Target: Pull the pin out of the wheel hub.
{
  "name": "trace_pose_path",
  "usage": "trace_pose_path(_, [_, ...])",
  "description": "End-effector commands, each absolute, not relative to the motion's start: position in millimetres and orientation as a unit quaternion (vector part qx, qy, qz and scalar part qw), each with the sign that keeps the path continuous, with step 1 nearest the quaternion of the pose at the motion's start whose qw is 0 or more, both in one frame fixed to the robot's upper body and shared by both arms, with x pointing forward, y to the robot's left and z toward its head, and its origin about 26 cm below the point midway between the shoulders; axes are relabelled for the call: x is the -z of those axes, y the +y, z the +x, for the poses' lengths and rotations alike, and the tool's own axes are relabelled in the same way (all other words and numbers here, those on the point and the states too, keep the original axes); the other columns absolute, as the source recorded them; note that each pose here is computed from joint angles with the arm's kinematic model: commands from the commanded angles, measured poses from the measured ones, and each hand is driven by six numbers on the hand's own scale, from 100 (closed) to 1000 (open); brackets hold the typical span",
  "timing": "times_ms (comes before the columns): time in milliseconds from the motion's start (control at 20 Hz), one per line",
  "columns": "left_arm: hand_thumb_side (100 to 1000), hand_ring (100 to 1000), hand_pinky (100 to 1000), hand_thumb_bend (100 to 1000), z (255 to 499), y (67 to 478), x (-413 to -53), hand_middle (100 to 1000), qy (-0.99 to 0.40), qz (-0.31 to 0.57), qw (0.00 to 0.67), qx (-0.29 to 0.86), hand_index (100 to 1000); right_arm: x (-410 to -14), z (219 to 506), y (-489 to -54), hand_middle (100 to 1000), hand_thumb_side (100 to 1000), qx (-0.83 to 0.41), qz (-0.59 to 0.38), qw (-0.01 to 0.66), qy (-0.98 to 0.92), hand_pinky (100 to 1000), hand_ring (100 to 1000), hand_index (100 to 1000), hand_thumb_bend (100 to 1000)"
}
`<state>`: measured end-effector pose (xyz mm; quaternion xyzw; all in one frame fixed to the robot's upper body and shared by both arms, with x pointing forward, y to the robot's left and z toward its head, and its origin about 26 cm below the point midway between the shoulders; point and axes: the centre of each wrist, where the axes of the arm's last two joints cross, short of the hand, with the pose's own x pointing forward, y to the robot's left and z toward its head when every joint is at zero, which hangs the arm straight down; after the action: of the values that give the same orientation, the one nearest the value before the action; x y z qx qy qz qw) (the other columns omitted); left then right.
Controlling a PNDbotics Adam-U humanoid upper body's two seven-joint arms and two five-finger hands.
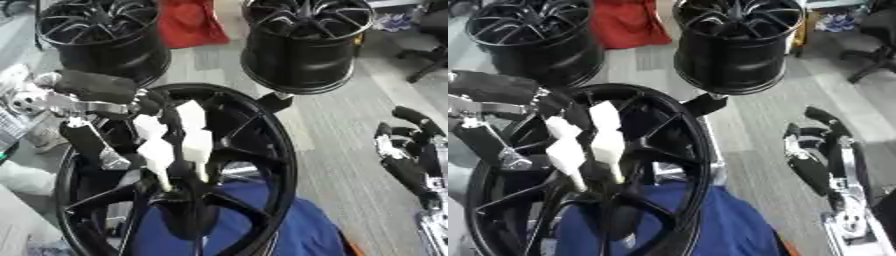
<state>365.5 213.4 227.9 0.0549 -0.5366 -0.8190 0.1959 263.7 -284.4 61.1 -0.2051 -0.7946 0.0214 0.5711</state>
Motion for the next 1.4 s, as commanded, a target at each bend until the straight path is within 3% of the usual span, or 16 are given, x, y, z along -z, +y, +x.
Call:
trace_pose_path(50, [224,770,723,255,369.4,212.6,-234.7,849,-0.475,0.047,0.12,0.871,920,-66.0,265.1,-285.3,789,256,-0.024,-0.204,0.563,-0.8,582,678,819,163])
trace_pose_path(200, [225,750,669,247,372.7,212.4,-229.4,844,-0.467,0.049,0.122,0.874,919,-65.9,265.1,-285.2,789,257,-0.024,-0.203,0.563,-0.801,582,678,819,162])
trace_pose_path(450, [216,635,529,232,375.3,214.5,-228.2,826,-0.464,0.053,0.125,0.875,912,-65.8,265.1,-285.5,790,257,-0.023,-0.204,0.563,-0.801,582,678,819,159])
trace_pose_path(650, [221,626,428,220,375.7,215.0,-226.2,822,-0.461,0.052,0.129,0.876,909,-65.8,265.2,-285.4,790,258,-0.024,-0.203,0.563,-0.801,582,679,819,157])
trace_pose_path(1400, [209,544,348,204,368.9,208.5,-216.0,785,-0.456,0.026,0.125,0.881,888,-66.4,265.6,-285.3,791,262,-0.025,-0.202,0.563,-0.801,583,680,820,152])
